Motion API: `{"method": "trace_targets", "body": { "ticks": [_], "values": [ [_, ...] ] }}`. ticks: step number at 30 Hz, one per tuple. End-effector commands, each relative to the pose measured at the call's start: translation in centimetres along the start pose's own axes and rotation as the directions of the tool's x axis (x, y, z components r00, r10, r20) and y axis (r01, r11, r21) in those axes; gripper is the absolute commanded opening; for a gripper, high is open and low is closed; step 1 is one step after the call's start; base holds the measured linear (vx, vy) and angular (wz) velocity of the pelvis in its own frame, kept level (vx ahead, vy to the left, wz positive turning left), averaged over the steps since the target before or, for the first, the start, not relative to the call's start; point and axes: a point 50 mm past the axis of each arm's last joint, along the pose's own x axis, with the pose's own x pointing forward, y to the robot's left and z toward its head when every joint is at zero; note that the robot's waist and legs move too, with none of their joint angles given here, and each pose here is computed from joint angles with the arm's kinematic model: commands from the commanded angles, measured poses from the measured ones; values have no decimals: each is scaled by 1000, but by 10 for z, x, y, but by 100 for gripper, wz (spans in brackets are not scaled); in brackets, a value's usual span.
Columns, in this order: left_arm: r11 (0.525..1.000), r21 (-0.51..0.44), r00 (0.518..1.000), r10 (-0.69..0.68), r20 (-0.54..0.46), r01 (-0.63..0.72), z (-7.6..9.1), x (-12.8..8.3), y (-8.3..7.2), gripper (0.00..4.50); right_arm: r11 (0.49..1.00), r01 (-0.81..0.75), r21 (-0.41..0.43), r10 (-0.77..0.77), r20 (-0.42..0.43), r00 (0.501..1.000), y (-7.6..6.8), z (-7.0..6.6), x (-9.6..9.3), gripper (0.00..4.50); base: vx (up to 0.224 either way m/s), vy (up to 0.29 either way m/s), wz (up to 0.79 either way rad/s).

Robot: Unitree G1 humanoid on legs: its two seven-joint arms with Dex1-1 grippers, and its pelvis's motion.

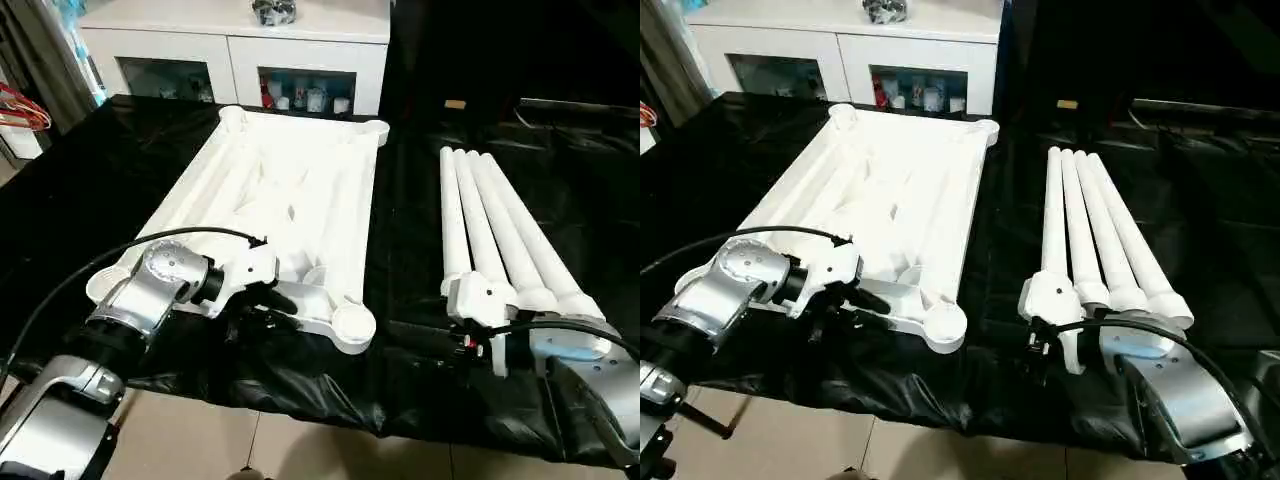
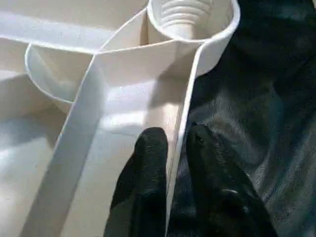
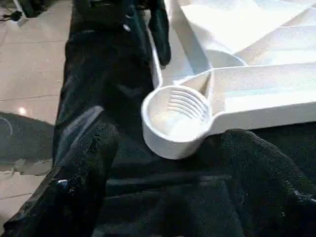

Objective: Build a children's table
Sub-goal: Move table base

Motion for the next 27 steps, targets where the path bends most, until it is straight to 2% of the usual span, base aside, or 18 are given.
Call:
{"method": "trace_targets", "body": {
  "ticks": [1,6,8,10,12,13,15,18,21,27],
  "values": [
    [1000,20,1000,2,-29,-2,0,-1,2,58,1000,-2,-25,2,0,1000,-2,7,1,381,0,0,0],
    [1000,20,999,-1,-33,2,-1,1,1,19,1000,-5,-29,5,-9,1000,-4,7,0,381,0,0,0],
    [1000,24,1000,-5,2,5,5,3,0,11,999,-6,-32,5,-11,1000,-4,7,-1,381,0,0,0],
    [999,28,997,-19,81,17,18,7,-5,2,999,-3,-35,2,-16,1000,-5,8,-4,381,0,0,0],
    [999,29,995,-22,95,19,21,8,-6,2,999,-2,-36,1,-17,1000,-5,8,-5,381,0,0,0],
    [999,41,988,-39,152,33,32,15,-14,2,999,5,-39,-5,-22,1000,-7,8,-7,381,0,0,0],
    [998,48,985,-44,167,37,35,19,-18,2,999,7,-40,-7,-24,1000,-7,9,-8,381,0,0,0],
    [999,49,977,-9,211,-2,39,35,-27,2,999,10,-47,-11,-28,1000,-8,9,-8,381,0,0,0],
    [999,30,976,20,216,-27,38,38,-28,2,999,8,-49,-9,-28,1000,-8,10,-8,381,0,0,0],
    [991,5,985,131,115,-133,25,35,-24,2,999,2,-51,-3,-25,1000,-7,10,-4,381,0,0,0]
  ]
}}
